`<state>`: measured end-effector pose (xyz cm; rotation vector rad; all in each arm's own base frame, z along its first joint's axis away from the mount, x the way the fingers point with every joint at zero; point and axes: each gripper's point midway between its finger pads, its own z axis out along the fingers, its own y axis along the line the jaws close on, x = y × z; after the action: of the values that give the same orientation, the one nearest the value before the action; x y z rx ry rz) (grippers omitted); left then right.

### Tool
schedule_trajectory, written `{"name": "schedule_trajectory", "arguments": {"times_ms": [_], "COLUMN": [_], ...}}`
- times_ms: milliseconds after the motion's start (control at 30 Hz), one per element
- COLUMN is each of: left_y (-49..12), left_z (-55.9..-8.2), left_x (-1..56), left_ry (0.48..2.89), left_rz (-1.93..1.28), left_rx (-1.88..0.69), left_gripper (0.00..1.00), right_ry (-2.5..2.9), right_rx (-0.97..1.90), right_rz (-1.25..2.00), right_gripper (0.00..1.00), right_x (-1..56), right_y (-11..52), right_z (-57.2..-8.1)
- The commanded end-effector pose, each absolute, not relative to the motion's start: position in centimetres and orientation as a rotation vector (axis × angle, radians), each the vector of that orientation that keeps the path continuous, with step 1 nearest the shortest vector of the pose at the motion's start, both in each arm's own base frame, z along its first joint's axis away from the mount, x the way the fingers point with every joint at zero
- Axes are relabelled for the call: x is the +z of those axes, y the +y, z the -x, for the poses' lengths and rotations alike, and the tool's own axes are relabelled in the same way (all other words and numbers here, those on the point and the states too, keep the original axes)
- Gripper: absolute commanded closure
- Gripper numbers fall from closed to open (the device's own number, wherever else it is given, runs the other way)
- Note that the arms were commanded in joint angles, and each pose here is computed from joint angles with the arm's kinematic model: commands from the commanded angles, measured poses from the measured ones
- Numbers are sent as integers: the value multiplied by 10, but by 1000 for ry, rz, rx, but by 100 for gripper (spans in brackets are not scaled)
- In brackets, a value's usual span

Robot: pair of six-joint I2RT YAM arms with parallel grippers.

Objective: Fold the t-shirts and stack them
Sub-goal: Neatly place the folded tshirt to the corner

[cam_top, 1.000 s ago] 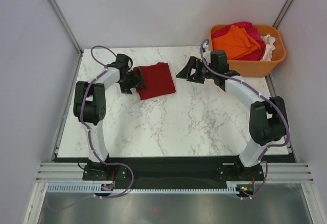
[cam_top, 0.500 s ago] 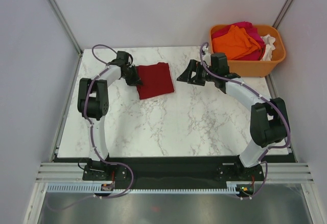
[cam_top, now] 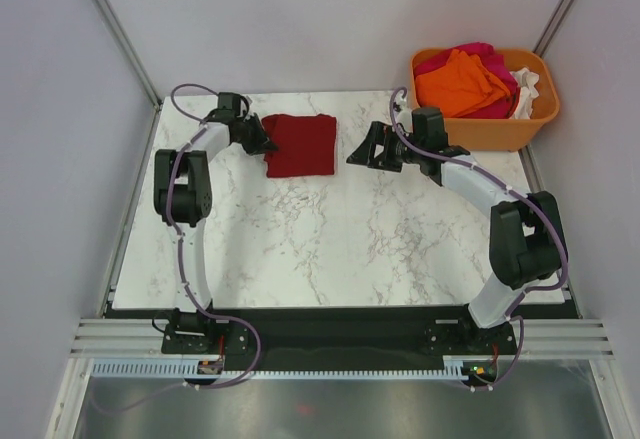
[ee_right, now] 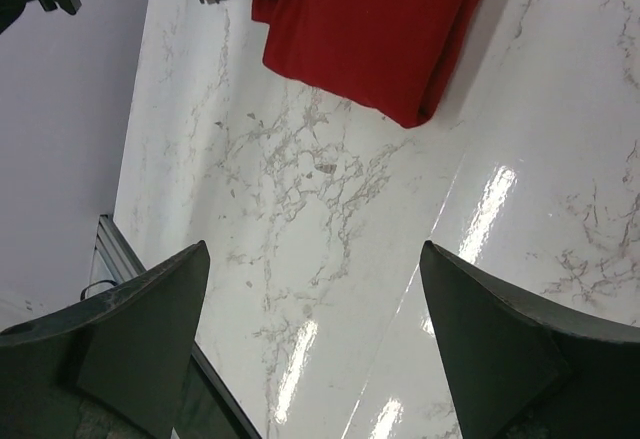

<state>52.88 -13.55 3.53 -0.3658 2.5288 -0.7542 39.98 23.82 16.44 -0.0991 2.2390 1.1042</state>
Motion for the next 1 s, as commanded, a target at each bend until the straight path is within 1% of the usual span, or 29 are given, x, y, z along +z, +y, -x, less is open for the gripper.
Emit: {"name": "schedule_trajectory", "arguments": {"times_ms": [0,67,100,133,167,200,267,300,467,533,600,633,667,700,733,767,900,967], "left_y": [-94,-58,-47,-37,-26,1,32,63,142,178,211,218,223,231,231,232,232,231], "left_z": [-567,-588,-583,-593,-592,-602,-604,-606,-603,-600,-600,-601,-602,-602,-604,-604,-601,-595], "left_x": [53,69,55,62,62,74,76,84,106,115,127,133,141,150,154,157,166,185], "left_ry": [2425,2384,2419,2396,2409,2369,2363,2347,2294,2252,2202,2185,2168,2143,2130,2122,2115,2090], "left_rz": [367,324,332,311,312,303,324,352,395,465,522,517,510,521,521,530,553,566], "left_rx": [-754,-722,-705,-702,-692,-644,-589,-512,-305,-262,-209,-191,-173,-157,-151,-147,-119,-100], "left_gripper": [98,98,98,98,98,98,98,98,98,96,82,79,72,46,33,1,0,0], "right_ry": [2188,2194,2200,2196,2201,2191,2195,2193,2210,2191,2194,2197,2199,2196,2197,2200,2202,2199], "right_rx": [1113,1121,1122,1124,1125,1127,1138,1140,1163,1179,1186,1188,1190,1192,1194,1200,1228,1228], "right_rz": [149,150,147,152,145,149,151,149,154,167,170,172,174,176,179,174,170,171], "right_gripper": [5,5,5,5,5,5,5,5,5,5,5,5,5,5,5,5,5,5], "right_x": [177,175,172,174,171,174,172,172,168,170,168,166,165,165,163,161,158,159], "right_y": [239,239,238,239,237,238,239,238,244,249,250,252,253,254,255,256,261,261], "right_z": [-397,-393,-392,-390,-388,-387,-384,-383,-378,-379,-378,-377,-376,-377,-376,-376,-381,-381]}}
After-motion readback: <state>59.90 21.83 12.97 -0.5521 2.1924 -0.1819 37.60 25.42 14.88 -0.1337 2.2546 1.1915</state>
